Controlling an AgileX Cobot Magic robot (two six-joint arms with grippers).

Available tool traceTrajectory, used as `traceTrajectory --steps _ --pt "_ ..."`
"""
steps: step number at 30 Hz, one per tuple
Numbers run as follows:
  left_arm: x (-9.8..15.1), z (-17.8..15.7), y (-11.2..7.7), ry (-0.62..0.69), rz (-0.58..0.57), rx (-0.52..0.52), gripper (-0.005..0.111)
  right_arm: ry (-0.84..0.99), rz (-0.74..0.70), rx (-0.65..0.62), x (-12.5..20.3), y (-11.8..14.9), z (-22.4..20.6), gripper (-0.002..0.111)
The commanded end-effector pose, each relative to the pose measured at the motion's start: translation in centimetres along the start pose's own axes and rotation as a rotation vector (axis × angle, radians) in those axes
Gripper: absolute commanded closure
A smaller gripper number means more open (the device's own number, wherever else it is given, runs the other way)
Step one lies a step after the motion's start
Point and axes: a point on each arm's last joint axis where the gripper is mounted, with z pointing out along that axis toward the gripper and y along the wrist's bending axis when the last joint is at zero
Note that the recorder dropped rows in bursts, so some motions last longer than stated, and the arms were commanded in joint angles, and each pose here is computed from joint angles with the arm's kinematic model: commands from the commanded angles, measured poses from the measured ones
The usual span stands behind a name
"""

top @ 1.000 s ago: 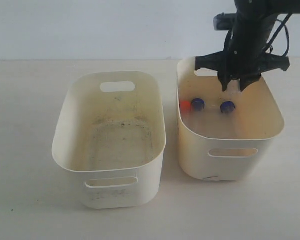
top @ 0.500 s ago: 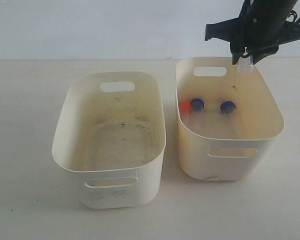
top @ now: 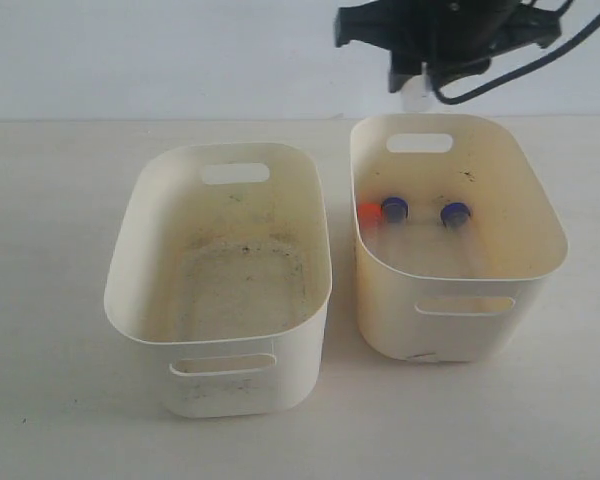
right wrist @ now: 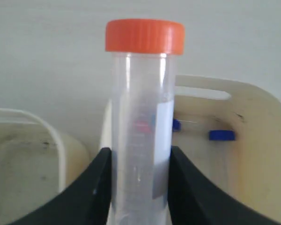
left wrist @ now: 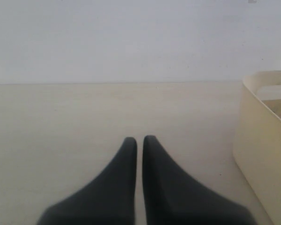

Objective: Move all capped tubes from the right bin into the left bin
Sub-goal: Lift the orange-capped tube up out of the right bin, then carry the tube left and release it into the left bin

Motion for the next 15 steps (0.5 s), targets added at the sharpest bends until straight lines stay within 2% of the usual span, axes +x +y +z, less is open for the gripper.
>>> traceTrajectory --steps 1,4,9,12,15 --pt "-0.2 -0.1 0.0 -0.017 -0.004 0.000 0.103 -0.061 -0.062 -0.142 0.9 4.3 -1.1 0.108" --pt "-0.2 -0.1 0.0 -0.017 -0.004 0.000 0.103 -0.064 -0.117 -0.206 2.0 7.0 -1.4 0.108" --pt "-0.2 -0.1 0.0 -0.015 -0.004 0.000 0.103 -0.043 -0.204 -0.249 3.7 10.0 -0.7 0.107" --pt "-0.2 -0.1 0.0 -0.015 -0.004 0.000 0.103 -0.001 -0.227 -0.249 4.8 11.2 0.5 0.097" --pt "-0.2 -0.1 0.0 -0.015 -0.004 0.000 0.103 0.043 -0.215 -0.249 5.6 11.8 2.3 0.081"
